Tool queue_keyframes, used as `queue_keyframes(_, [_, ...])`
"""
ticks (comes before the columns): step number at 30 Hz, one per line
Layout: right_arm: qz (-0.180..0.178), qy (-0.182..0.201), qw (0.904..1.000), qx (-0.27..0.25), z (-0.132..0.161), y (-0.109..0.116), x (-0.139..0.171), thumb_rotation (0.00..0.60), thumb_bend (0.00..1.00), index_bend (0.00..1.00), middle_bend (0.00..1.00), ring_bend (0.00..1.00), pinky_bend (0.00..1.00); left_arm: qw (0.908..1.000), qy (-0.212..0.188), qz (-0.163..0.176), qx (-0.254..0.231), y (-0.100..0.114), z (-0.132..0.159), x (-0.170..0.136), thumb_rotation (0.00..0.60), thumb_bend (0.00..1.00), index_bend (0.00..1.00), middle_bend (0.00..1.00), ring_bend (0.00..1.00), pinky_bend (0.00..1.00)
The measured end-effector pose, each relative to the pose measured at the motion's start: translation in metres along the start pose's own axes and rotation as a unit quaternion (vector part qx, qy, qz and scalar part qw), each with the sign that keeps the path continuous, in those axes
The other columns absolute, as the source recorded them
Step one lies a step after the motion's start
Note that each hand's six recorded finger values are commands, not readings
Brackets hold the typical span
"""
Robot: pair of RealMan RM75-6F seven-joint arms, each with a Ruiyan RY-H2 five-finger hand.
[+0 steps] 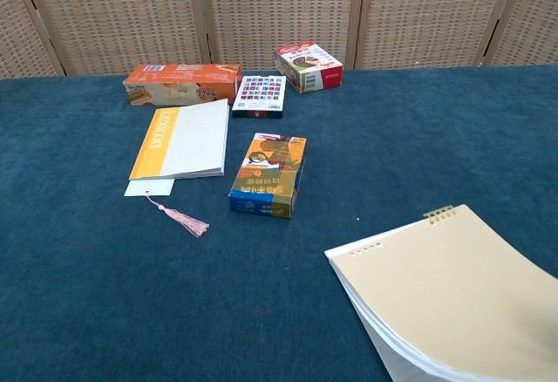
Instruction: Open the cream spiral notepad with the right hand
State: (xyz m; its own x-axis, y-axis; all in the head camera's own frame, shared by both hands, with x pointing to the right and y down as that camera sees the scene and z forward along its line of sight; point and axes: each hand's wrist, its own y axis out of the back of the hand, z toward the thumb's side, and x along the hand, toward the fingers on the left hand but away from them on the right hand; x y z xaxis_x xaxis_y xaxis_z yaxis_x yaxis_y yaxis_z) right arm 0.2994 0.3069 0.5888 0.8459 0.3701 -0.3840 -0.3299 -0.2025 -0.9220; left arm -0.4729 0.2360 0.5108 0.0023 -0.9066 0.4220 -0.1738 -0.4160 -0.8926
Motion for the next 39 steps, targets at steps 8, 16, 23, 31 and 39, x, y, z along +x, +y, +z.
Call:
queue_keyframes(8, [-0.007,0.0,0.9999,0.011,-0.002,0.009,0.003,0.6,0.64,0.66,0.67,0.57,0.58,1.0,0.0,0.0,0.0,0.0,0.0,0.0,0.6,0.0,0.0,0.0,0.0,0.0])
queue_keyframes(16, [-0.03,-0.052,0.998,0.02,-0.039,0.022,-0.009,0.6,0.64,0.66,0.67,0.57,0.58,1.0,0.0,-0.001,0.0,0.0,0.0,0.0,0.6,0.0,0.0,0.0,0.0,0.0])
queue_keyframes(23, [-0.045,-0.128,0.99,0.038,-0.095,0.038,-0.032,0.6,0.65,0.66,0.67,0.57,0.58,1.0,0.001,-0.003,0.003,-0.002,0.001,0.002,0.6,0.0,0.0,0.0,0.0,0.0])
queue_keyframes(31, [-0.012,-0.181,0.9807,0.074,-0.147,0.045,-0.074,0.6,0.64,0.66,0.67,0.57,0.58,1.0,0.008,-0.002,-0.001,-0.001,-0.002,0.004,0.6,0.0,0.0,0.0,0.0,0.0])
queue_keyframes(39, [0.022,-0.219,0.9683,0.119,-0.188,0.048,-0.137,0.6,0.64,0.66,0.67,0.57,0.58,0.9997,0.024,-0.01,-0.003,-0.003,-0.007,0.012,0.6,0.0,0.0,0.0,0.0,0.0])
